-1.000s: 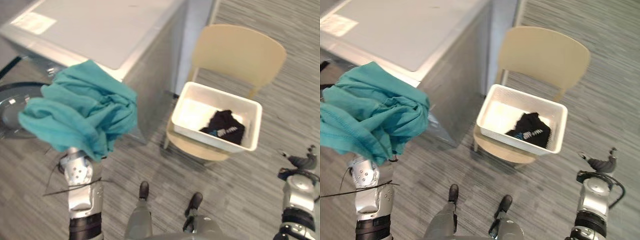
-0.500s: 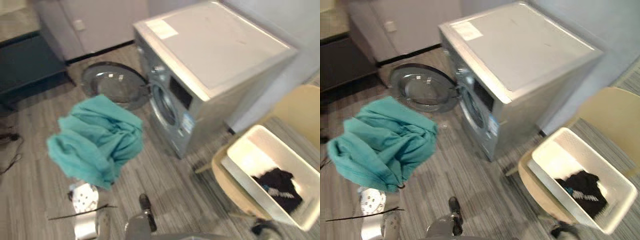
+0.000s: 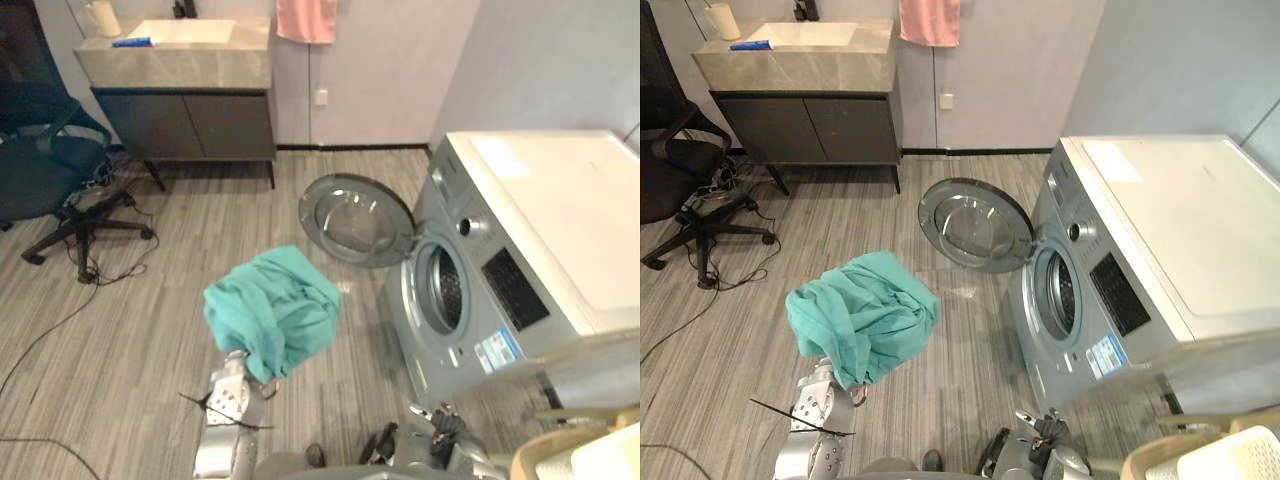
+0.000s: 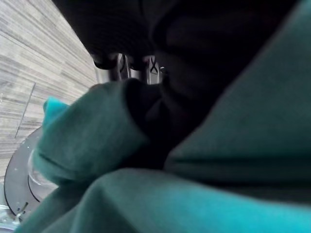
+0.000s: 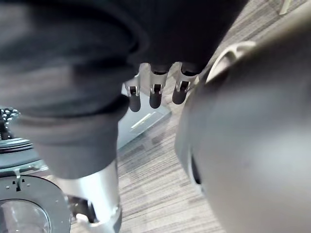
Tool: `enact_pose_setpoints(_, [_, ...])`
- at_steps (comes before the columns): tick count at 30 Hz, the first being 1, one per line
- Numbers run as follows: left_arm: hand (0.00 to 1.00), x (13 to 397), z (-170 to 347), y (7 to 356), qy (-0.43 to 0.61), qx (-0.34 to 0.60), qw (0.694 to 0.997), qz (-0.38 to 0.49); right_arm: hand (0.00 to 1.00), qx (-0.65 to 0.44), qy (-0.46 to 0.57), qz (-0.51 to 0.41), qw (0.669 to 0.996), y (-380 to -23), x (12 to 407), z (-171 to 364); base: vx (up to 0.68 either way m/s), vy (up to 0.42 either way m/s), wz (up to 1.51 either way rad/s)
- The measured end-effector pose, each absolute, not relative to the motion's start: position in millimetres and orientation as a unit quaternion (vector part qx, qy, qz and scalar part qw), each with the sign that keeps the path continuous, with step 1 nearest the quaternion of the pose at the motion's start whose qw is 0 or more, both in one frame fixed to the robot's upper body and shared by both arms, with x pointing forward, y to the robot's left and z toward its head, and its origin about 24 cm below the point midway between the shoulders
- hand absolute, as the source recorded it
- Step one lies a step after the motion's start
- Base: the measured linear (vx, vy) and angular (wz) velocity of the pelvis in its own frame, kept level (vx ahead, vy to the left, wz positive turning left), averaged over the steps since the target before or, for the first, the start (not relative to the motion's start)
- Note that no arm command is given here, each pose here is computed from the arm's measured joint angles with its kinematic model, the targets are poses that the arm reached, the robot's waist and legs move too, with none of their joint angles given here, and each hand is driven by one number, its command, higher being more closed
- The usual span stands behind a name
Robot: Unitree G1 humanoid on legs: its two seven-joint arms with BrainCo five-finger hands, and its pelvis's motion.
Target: Pick up the laundry basket with both hands and put the clothes into the washing machine.
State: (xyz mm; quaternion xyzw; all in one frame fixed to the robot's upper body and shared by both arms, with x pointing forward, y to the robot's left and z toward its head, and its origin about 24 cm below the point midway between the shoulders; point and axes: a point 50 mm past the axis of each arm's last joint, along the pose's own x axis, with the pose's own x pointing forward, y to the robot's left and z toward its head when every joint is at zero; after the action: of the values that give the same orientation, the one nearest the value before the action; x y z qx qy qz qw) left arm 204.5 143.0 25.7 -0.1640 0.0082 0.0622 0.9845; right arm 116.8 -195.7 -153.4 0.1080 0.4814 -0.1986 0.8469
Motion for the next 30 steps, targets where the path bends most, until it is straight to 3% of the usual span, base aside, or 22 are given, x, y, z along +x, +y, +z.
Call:
enact_pose_setpoints(4, [1.0, 206.7, 24.2, 139.3, 0.015, -0.153, 0.987, 0.056, 0.0, 0.115, 0.512, -0.206, 0.826, -192.8, 92.9, -160.2, 0.45, -0.089, 0.32])
enact_pose_setpoints(7, [1.0, 202.9, 16.2, 139.6, 0.035, -0.158, 0.984, 0.069, 0.0, 0.088, 0.505, -0.189, 0.838, -198.3, 98.6, -156.7, 0.47, -0.027, -0.27])
enact_pose_setpoints(14, [1.0, 192.7, -12.6, 148.0, 0.099, -0.142, 0.981, 0.087, 0.0, 0.072, 0.505, -0.127, 0.851, -168.4, 118.1, -156.6, 0.36, 0.163, -1.48])
enact_pose_setpoints(17, [1.0, 188.2, -30.2, 138.5, 0.137, -0.146, 0.976, 0.081, 0.0, 0.055, 0.5, -0.123, 0.855, -175.4, 119.7, -155.0, 0.19, 0.481, -1.78])
enact_pose_setpoints(22, [1.0, 171.1, -59.1, 150.6, 0.204, -0.079, 0.974, 0.057, 0.0, 0.057, 0.512, -0.077, 0.854, -150.6, 119.8, -158.2, -0.02, 0.43, -1.94])
enact_pose_setpoints(26, [1.0, 162.0, -76.2, 150.8, 0.245, -0.065, 0.966, 0.042, 0.0, 0.032, 0.507, -0.07, 0.859, -162.5, 123.0, -157.1, -0.05, 0.184, -1.95])
enact_pose_setpoints(30, [1.0, 166.2, -91.6, 158.3, 0.282, -0.073, 0.955, 0.06, 0.0, -0.005, 0.501, -0.075, 0.862, -182.7, 126.9, -154.1, 0.03, -0.052, -0.57])
